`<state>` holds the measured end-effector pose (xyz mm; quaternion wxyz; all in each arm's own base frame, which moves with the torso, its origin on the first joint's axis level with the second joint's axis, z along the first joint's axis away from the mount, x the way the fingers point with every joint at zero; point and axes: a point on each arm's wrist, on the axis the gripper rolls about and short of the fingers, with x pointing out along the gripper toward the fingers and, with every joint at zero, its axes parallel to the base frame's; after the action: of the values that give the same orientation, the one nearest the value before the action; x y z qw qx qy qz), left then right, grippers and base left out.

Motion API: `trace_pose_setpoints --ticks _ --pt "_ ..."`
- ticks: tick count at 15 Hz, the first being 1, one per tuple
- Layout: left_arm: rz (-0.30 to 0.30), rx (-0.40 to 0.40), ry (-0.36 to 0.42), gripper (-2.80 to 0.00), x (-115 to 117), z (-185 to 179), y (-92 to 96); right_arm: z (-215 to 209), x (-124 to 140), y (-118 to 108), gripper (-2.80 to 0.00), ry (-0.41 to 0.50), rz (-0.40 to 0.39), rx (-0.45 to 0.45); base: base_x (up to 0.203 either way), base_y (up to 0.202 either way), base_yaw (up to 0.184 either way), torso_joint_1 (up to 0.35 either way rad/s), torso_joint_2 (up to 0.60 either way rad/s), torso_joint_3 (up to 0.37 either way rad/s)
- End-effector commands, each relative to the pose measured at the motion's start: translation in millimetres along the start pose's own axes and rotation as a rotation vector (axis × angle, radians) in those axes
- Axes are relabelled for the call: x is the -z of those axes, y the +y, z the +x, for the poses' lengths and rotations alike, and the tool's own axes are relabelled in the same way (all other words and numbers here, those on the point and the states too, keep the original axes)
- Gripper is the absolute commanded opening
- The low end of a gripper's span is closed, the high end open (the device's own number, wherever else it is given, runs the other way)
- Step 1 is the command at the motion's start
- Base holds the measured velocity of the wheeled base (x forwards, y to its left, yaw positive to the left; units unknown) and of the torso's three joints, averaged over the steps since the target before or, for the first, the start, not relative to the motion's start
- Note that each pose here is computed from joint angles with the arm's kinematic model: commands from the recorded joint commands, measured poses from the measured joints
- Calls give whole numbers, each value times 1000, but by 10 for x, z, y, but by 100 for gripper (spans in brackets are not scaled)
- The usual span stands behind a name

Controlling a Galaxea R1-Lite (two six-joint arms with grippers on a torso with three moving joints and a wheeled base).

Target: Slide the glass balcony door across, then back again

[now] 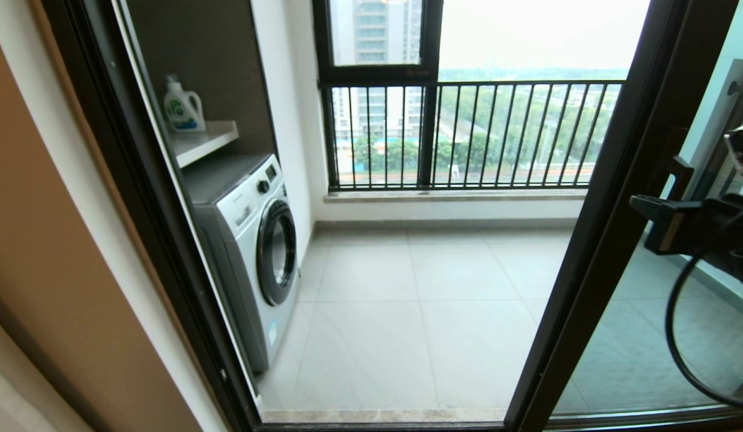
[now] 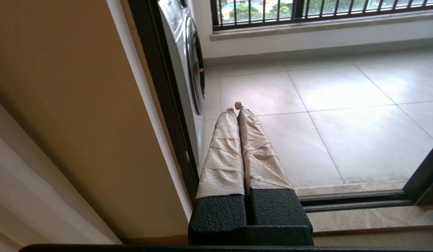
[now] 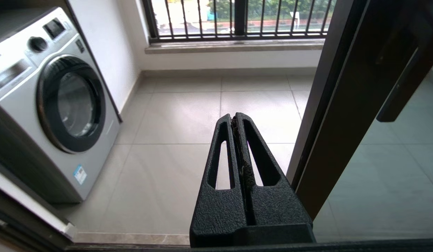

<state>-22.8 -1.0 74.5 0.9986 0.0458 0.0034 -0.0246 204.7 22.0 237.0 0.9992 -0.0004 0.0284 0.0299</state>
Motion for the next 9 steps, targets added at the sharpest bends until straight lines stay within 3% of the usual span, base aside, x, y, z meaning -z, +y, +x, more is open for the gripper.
trace_pose_setpoints --ticks 1,5,9 --pt "0 0 2 -280 0 1 0 -712 -110 25 -280 -147 5 -47 0 0 0 0 0 0" --pt "0 -1 2 -280 0 1 0 -1593 23 -48 -280 -217 -52 -73 0 0 0 0 0 0" --pt "0 0 2 -280 0 1 0 -2289 393 -139 -280 -220 -203 -3 0 0 0 0 0 0"
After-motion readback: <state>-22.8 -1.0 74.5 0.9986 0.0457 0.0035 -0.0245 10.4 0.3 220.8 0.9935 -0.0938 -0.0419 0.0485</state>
